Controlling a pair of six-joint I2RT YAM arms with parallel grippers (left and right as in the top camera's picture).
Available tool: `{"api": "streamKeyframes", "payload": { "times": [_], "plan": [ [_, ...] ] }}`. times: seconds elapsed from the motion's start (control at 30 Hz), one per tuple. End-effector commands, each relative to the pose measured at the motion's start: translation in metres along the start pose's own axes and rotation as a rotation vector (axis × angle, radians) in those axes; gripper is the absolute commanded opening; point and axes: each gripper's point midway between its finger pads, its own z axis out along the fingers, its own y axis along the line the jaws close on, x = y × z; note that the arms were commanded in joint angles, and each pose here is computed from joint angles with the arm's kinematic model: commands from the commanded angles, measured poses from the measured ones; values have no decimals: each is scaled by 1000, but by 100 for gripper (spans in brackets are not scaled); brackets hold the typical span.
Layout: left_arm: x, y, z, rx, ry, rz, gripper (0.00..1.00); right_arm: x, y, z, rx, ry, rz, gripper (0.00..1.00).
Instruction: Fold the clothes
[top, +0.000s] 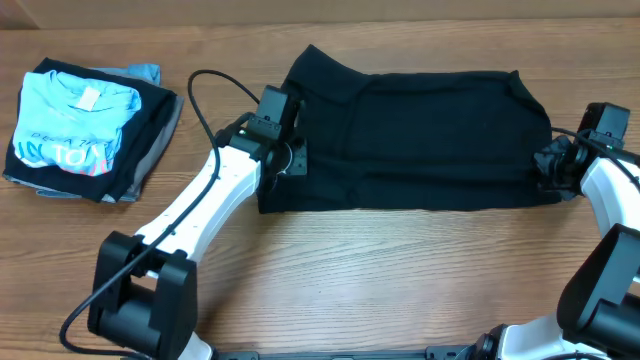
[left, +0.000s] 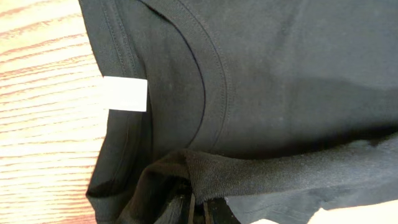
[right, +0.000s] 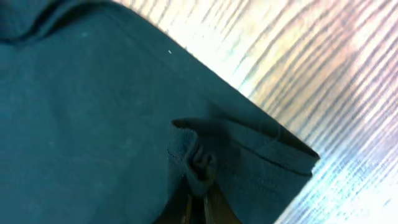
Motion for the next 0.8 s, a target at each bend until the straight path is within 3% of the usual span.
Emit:
{"api": "streamKeyframes", "payload": {
  "times": [0.0,0.77],
  "plan": [
    [-10,5,6,-28,-21,3,4,-18,14,-5,-33,-65,-31,4],
    [-19,15,15,-95,-61,30,4,-22,36,23,-76,-103,-117,4]
  ]
}}
